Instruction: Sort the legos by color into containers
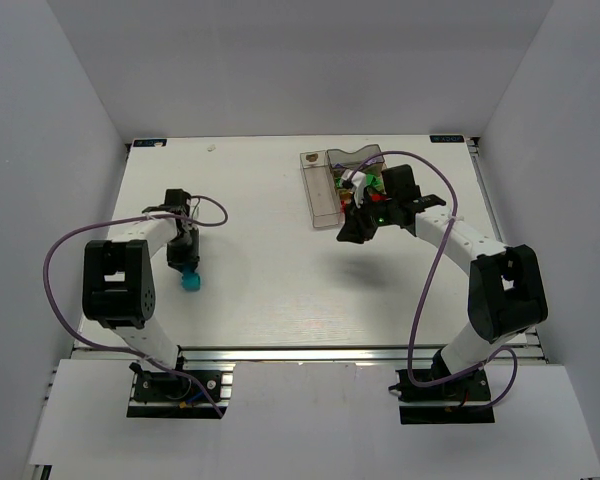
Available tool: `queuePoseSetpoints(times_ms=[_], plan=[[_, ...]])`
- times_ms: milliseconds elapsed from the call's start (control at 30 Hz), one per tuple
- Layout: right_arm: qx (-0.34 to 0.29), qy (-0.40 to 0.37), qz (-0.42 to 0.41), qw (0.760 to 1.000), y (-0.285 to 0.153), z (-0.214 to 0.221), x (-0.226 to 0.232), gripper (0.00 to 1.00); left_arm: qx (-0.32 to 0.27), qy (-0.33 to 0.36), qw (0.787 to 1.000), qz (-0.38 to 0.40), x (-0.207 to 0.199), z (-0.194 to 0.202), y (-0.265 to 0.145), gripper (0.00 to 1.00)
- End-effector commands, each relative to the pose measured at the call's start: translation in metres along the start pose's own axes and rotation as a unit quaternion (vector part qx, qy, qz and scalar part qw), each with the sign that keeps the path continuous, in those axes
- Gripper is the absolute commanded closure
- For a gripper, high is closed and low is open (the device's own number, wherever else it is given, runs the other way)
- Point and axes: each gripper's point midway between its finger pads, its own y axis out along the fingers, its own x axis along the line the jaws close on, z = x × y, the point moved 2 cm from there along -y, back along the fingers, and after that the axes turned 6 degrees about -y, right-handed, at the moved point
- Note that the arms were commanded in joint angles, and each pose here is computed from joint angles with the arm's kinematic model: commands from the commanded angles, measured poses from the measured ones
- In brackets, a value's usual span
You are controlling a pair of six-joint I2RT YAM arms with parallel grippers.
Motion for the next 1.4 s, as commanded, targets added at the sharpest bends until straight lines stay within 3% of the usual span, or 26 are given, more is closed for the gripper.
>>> queuePoseSetpoints(times_ms=[0, 33, 67, 100, 133, 200, 233, 367, 400, 500, 633, 733, 1033, 1267, 1367], plan=[[-0.012, -0.028, -0.004, 1.0, -0.006, -0.016, 0.001, 0.62, -0.052, -0.069, 0.994, 0.068, -0.021, -0.027, -0.031, 0.95], [-0.013, -0.032, -0.011, 0.999, -0.005, -0.016, 0.004, 0.51, -0.06, -0.08, 0.987, 0.126, -0.043, -0.034, -0.042, 0.98], [-0.026, -0.048, -0.033, 0.998, -0.006, -0.019, 0.012, 0.29, -0.083, -0.117, 0.976, 0.163, -0.057, -0.048, -0.061, 1.0], [-0.033, -0.054, -0.047, 0.997, -0.006, -0.02, 0.018, 0.14, -0.106, -0.138, 0.964, 0.204, -0.073, -0.061, -0.073, 1.0], [-0.054, -0.068, -0.066, 0.994, -0.008, -0.029, 0.026, 0.11, -0.105, -0.18, 0.944, 0.256, -0.091, -0.067, -0.089, 1.0], [-0.07, -0.077, -0.093, 0.99, -0.006, -0.036, 0.039, 0.11, -0.153, -0.202, 0.915, 0.316, -0.111, -0.093, -0.121, 1.0], [-0.084, -0.079, -0.11, 0.987, -0.006, -0.043, 0.046, 0.11, -0.15, -0.216, 0.903, 0.338, -0.126, -0.096, -0.132, 1.0], [-0.092, 0.012, -0.146, 0.985, 0.003, -0.071, 0.054, 0.11, -0.16, -0.195, 0.887, 0.386, -0.172, -0.112, -0.168, 1.0], [-0.083, 0.071, -0.165, 0.98, 0.006, -0.079, 0.064, 0.11, -0.168, -0.188, 0.884, 0.393, -0.181, -0.118, -0.176, 1.0], [-0.067, 0.169, -0.173, 0.968, 0.015, -0.098, 0.063, 0.25, -0.184, -0.168, 0.883, 0.398, -0.206, -0.118, -0.19, 1.0], [-0.073, 0.212, -0.126, 0.966, 0.021, -0.112, 0.054, 0.41, -0.183, -0.149, 0.887, 0.396, -0.229, -0.113, -0.193, 1.0], [-0.057, 0.244, -0.074, 0.965, 0.024, -0.117, 0.044, 0.39, -0.179, -0.135, 0.891, 0.395, -0.243, -0.108, -0.194, 1.0], [-0.055, 0.261, -0.047, 0.963, 0.03, -0.114, 0.039, 0.22, -0.178, -0.111, 0.895, 0.394, -0.273, -0.102, -0.2, 1.0], [-0.04, 0.271, -0.004, 0.962, 0.027, -0.097, 0.028, 0.22, -0.182, -0.115, 0.897, 0.386, -0.274, -0.104, -0.202, 1.0], [-0.045, 0.268, -0.008, 0.962, 0.027, -0.098, 0.029, 0.31, -0.177, -0.111, 0.898, 0.387, -0.278, -0.1, -0.201, 1.0]])
